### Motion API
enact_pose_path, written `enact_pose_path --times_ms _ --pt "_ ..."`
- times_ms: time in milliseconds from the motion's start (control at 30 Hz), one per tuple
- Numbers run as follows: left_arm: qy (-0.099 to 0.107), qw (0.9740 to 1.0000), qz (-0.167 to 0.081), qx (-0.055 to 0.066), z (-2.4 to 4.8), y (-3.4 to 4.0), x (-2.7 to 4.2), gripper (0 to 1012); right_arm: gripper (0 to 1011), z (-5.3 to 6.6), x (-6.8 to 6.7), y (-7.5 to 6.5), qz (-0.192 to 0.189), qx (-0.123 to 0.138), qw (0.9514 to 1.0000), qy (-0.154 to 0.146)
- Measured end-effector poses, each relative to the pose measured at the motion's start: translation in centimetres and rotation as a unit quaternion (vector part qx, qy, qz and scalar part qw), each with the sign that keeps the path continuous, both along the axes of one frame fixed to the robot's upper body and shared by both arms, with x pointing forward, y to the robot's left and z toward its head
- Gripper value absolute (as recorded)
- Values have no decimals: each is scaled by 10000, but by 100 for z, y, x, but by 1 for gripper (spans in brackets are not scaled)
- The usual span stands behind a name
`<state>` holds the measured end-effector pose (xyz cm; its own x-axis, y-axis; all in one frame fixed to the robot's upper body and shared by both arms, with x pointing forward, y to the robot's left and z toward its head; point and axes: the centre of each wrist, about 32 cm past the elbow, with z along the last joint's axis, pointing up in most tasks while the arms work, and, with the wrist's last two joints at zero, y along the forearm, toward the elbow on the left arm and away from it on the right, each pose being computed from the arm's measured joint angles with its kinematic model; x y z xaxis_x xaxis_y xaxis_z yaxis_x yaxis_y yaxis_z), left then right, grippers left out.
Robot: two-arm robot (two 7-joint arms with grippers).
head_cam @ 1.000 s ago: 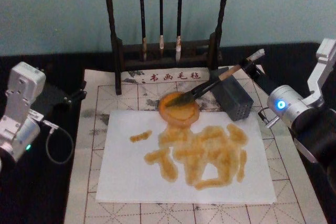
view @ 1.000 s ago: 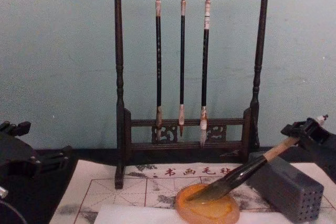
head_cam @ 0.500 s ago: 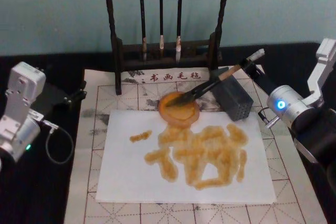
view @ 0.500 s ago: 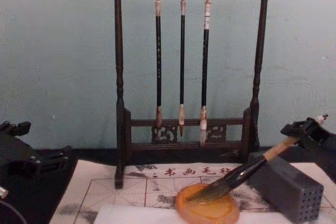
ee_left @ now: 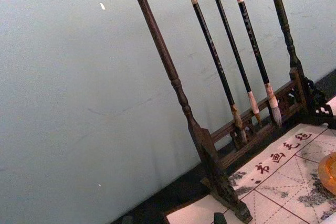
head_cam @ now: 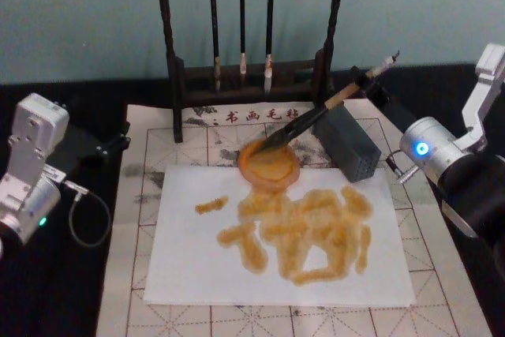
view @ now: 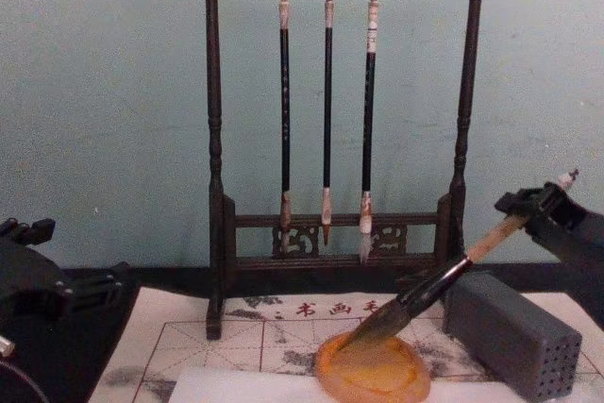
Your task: Pick up the brush from the inkstone, write on the paper, then place the brush back to its original position.
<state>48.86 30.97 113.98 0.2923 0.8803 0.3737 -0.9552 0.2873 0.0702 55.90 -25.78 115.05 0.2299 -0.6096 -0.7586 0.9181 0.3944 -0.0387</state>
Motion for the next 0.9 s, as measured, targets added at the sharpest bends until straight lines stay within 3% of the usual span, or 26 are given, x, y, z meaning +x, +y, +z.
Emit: enact_pose_path --times_ms 200,500,900 --pt "0 10000 0 0 0 0 0 1001 188 56 9 -1 139 -312 9989 -336" --pt "0 10000 0 0 0 0 0 1001 188 107 36 -14 435 -877 9923 -764" --pt "0 10000 0 0 0 0 0 1001 188 61 103 18 368 -1074 9899 -845"
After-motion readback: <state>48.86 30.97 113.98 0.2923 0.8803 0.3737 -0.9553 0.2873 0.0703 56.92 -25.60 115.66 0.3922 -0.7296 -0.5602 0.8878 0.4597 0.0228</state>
